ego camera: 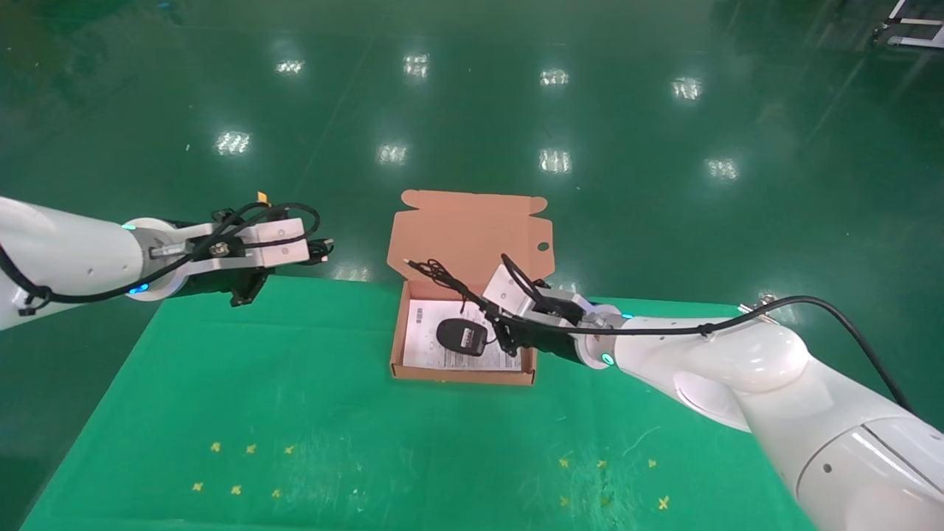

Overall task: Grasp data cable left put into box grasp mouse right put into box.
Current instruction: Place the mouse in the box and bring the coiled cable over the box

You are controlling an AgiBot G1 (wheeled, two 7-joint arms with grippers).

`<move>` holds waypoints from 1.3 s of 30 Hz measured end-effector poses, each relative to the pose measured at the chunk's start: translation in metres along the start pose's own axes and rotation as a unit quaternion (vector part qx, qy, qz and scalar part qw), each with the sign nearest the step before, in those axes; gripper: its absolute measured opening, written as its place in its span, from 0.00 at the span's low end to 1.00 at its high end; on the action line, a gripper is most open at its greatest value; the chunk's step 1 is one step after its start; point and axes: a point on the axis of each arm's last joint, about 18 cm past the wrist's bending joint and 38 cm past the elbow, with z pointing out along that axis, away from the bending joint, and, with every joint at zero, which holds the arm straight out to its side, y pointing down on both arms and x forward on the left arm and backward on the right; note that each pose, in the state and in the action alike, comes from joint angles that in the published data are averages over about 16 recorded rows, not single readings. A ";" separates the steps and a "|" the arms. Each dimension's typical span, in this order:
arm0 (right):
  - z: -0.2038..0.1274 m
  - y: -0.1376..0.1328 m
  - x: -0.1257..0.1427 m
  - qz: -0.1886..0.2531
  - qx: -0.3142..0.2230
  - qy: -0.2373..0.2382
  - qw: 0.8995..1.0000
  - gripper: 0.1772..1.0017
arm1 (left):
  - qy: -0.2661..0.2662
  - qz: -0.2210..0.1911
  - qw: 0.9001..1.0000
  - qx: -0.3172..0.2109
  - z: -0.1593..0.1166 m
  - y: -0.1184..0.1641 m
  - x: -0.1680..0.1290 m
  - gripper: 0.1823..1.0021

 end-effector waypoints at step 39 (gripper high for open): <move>-0.177 0.059 0.076 -0.037 0.017 0.092 0.995 0.65 | 0.042 0.084 0.980 0.174 0.106 -0.135 0.099 0.10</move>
